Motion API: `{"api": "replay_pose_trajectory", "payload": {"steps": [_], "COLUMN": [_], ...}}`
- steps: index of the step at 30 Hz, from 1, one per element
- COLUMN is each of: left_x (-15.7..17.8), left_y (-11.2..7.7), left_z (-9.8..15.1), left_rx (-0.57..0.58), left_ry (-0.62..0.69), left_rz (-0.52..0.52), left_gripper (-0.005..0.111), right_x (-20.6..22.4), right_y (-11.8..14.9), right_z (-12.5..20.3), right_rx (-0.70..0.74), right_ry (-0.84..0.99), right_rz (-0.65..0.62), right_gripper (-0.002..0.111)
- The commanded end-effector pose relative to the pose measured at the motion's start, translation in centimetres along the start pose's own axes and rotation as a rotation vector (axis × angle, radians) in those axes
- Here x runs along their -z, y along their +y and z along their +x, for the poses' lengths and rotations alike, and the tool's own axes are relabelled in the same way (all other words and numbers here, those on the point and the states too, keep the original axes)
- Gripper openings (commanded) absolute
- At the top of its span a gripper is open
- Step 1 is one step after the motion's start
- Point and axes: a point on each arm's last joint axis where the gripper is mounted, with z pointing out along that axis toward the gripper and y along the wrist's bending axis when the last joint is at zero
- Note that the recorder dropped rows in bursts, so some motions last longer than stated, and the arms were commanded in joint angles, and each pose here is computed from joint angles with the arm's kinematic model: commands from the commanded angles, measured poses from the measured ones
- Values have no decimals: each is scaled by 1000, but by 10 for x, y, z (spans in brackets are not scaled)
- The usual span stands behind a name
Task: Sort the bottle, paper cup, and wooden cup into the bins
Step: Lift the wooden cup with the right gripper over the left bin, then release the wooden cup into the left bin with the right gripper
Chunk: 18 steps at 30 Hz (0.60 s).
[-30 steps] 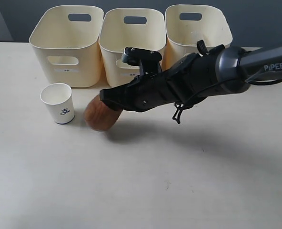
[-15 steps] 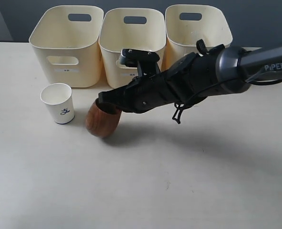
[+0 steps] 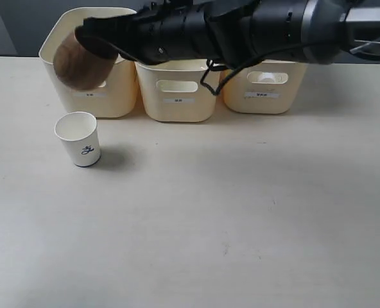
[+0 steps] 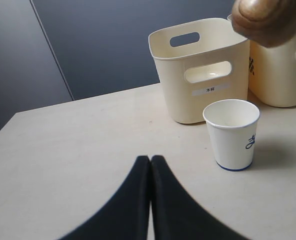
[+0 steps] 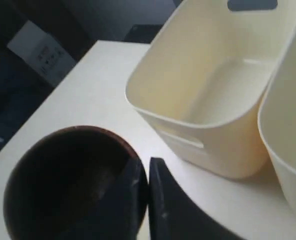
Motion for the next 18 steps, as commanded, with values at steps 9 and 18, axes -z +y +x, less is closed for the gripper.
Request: {"api": "replay_pose_trajectory", "payload": {"steps": [9,18], "left_x": [0,0], "left_y": [0,0], "left_z": [0,0], "left_rx": [1,1], "left_ry": [-10,-10], "left_rz": [2,2], "left_gripper": [0,0], "right_x": [-59,-105], "right_y": [-5,-27], "right_z": [-38,-29], "right_rx": [-1,27], "right_ry": [-210,-269], "right_rz": [57,123], "right_gripper": [-1,-1]}}
